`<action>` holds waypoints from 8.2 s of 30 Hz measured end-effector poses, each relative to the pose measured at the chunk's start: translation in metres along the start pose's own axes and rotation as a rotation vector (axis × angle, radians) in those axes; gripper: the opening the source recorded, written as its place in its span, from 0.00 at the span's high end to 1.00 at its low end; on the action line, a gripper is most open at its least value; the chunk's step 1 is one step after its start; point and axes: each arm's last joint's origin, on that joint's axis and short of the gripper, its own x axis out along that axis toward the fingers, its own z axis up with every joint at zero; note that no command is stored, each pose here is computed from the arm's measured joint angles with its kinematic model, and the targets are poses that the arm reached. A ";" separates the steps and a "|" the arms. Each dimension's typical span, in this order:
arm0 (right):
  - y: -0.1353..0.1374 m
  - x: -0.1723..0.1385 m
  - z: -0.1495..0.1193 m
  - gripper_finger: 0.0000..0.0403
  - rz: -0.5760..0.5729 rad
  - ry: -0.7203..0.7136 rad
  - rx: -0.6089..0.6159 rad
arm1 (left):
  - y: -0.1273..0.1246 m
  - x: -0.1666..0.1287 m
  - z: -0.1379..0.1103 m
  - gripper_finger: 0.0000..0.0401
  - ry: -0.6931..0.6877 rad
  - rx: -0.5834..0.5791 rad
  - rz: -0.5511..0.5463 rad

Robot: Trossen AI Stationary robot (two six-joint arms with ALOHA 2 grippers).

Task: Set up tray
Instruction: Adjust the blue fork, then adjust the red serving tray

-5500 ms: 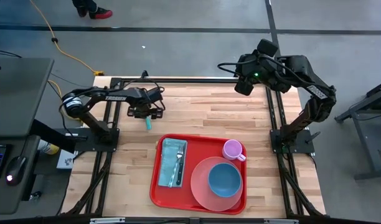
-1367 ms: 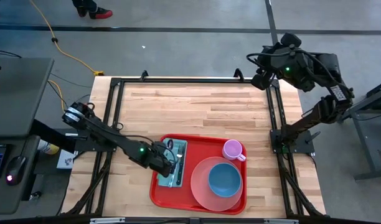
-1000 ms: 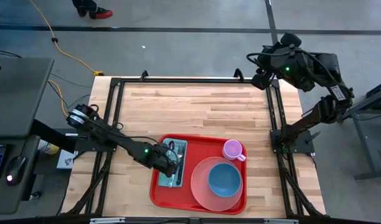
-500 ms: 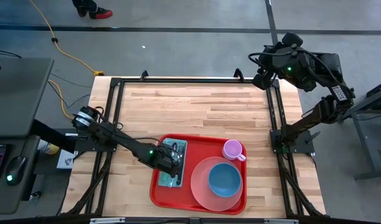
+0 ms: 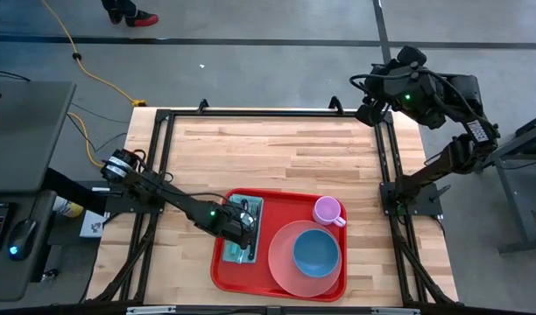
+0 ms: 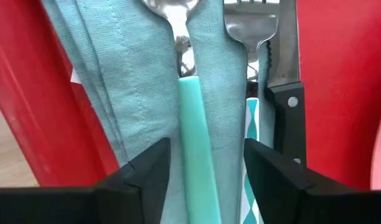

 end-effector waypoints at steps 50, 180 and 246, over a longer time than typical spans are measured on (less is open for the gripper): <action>0.000 0.000 -0.001 0.49 -0.003 0.004 0.000 | -0.009 -0.001 0.045 0.56 0.006 0.247 -0.077; 0.001 0.000 0.000 0.49 0.023 0.001 -0.006 | 0.021 -0.027 0.076 0.83 -0.020 0.318 0.159; 0.001 0.000 0.000 0.49 0.040 -0.006 0.008 | 0.012 -0.006 -0.004 0.97 0.363 0.492 0.065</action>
